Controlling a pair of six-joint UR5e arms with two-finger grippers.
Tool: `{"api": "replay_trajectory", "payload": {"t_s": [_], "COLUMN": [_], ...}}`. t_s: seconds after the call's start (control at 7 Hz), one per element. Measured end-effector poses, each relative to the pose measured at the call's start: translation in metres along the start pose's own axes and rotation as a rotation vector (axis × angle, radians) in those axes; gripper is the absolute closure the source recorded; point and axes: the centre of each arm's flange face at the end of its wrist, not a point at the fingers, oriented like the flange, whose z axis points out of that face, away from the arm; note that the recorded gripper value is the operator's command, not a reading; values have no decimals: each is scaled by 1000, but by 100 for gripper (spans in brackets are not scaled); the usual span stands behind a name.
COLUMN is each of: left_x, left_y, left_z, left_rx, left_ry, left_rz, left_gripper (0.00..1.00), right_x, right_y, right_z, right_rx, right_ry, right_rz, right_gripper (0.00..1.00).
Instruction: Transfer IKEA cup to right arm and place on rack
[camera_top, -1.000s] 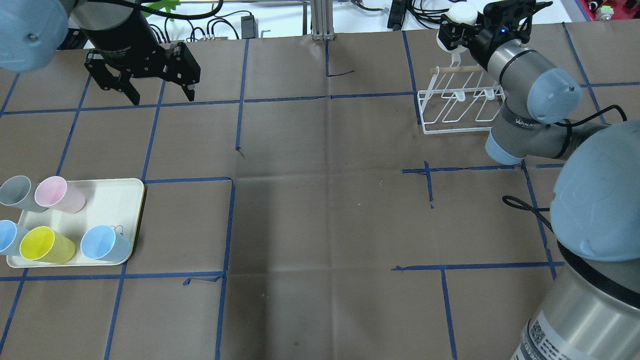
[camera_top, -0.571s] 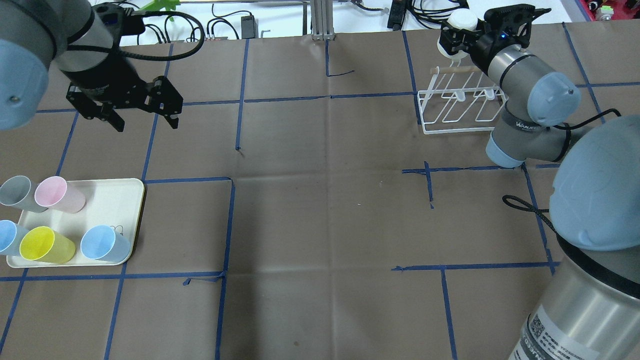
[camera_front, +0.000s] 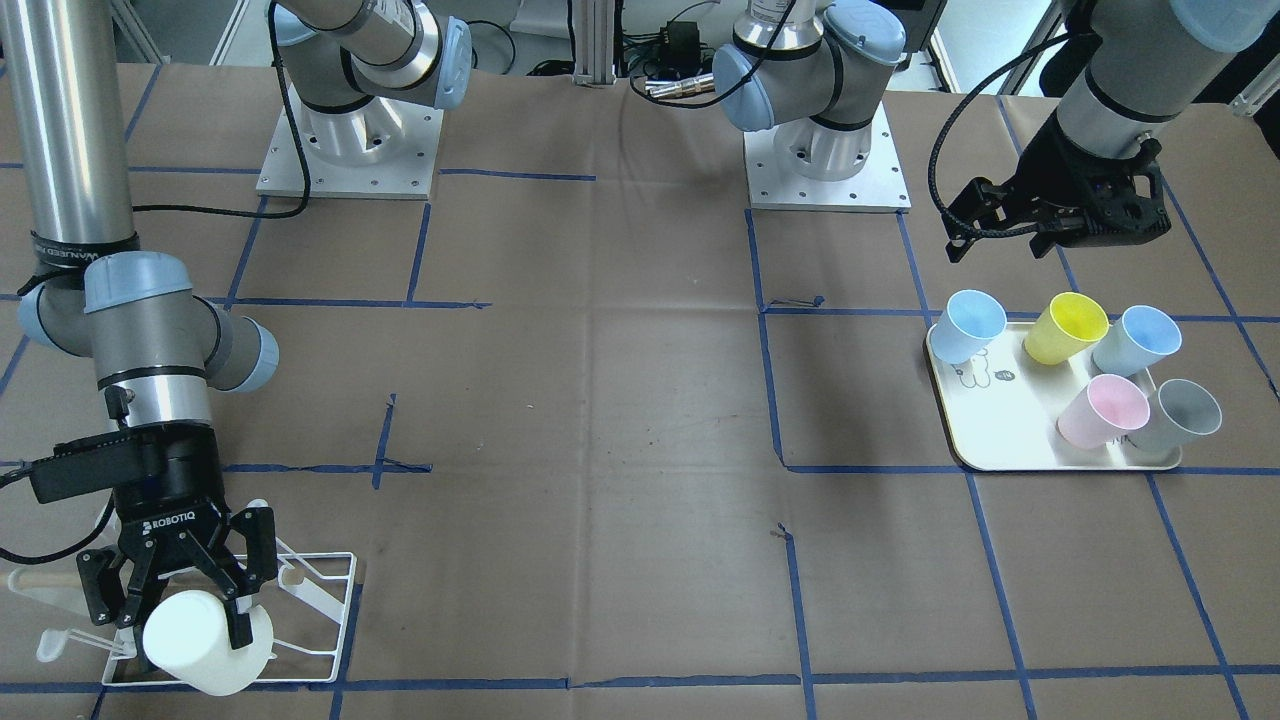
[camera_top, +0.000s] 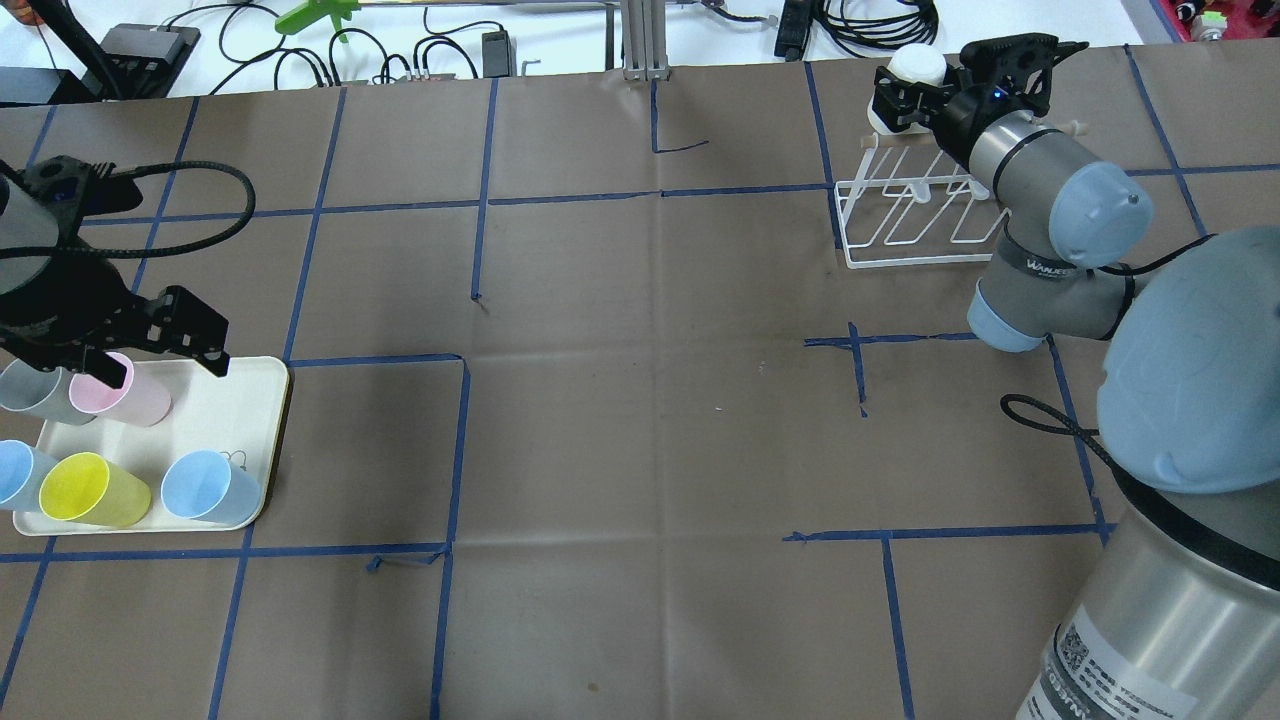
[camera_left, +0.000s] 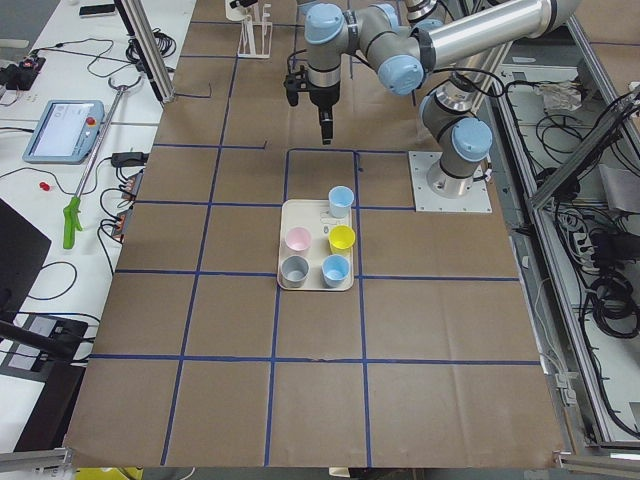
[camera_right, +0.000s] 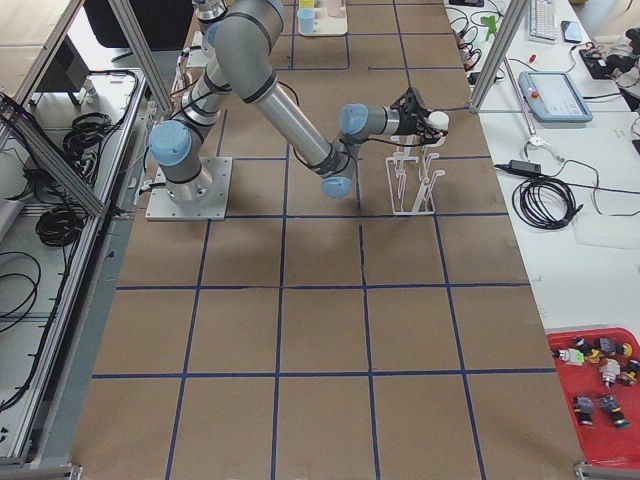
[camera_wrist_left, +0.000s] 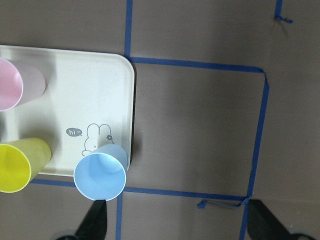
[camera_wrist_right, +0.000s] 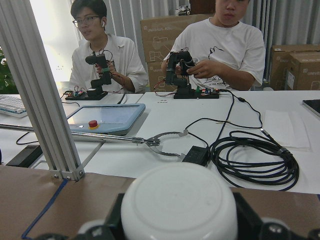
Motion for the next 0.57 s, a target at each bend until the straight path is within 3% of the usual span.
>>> {"api": "replay_trajectory", "payload": {"t_s": [0.57], "left_x": [-48], "left_y": [20], "left_z": [26], "left_rx": [-28], "left_ry": [27], "left_rz": [19], "left_gripper": [3], "right_x": [2], "right_y": [-3], "right_z": [-1], "right_rx": [7], "right_ry": [-14], "right_rz": [8], "right_gripper": [1]}}
